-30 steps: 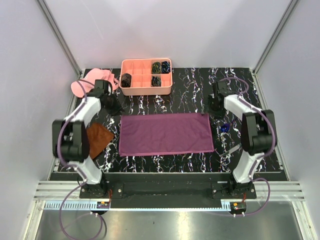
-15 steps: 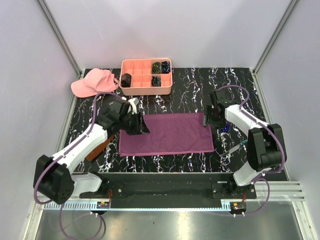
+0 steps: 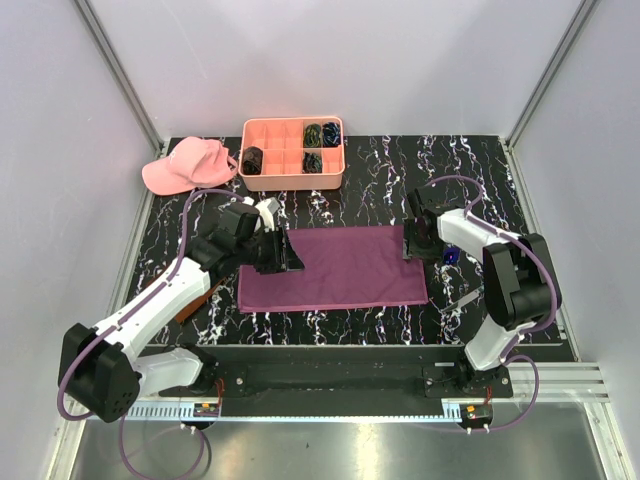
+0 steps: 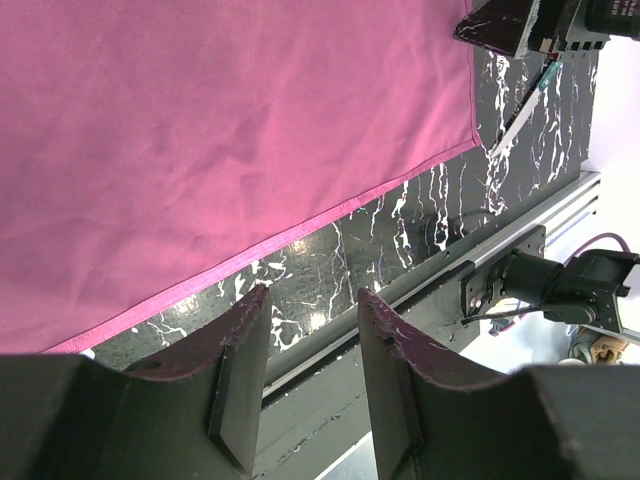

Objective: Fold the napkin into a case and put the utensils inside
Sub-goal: Pick up the rectangle-folded napkin from the center of the board, then fold the rectangle-folded napkin at the center of the board.

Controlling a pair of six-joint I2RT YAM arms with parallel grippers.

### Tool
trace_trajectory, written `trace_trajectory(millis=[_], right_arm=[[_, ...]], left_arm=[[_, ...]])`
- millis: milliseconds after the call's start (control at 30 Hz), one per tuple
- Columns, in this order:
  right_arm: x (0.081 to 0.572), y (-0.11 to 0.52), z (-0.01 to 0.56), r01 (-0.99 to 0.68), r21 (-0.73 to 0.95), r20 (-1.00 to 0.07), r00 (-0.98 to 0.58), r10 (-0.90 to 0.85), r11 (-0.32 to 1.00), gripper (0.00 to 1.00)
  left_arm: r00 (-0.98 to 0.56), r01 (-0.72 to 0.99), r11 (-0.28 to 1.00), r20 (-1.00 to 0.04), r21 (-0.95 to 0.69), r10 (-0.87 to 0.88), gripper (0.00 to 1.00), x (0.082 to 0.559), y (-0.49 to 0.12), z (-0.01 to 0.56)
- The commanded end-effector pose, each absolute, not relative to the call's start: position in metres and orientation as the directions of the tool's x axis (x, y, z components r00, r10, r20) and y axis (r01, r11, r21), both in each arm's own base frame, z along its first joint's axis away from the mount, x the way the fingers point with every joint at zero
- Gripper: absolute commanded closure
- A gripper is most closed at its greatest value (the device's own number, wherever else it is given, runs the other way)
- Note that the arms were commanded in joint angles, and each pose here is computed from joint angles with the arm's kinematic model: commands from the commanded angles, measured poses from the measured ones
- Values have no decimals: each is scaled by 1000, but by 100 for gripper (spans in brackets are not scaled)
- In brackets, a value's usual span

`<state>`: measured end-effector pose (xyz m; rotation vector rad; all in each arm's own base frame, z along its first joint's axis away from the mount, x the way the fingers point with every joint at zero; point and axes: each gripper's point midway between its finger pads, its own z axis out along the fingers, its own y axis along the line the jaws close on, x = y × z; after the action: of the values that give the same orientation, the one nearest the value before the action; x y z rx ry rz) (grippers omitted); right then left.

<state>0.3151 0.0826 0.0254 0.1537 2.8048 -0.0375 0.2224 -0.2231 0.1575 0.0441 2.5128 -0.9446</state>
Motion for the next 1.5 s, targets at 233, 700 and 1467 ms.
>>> trace_trajectory(millis=[233,700,1467], right_arm=[[323,85,17,118,-9,-340,-934,108,993,41],[308,108,-11,132,100,-226,-962,152,986,56],[323,56,91,195,20,-514,-839,178,981,100]], left_arm=[[-892,217,711,-432,-669,-134,57,222,-236,174],[-889,237,686,-439,-688,-133,57,217,-238,184],[-892,87,780,-397,-620,-216,59,271,-230,141]])
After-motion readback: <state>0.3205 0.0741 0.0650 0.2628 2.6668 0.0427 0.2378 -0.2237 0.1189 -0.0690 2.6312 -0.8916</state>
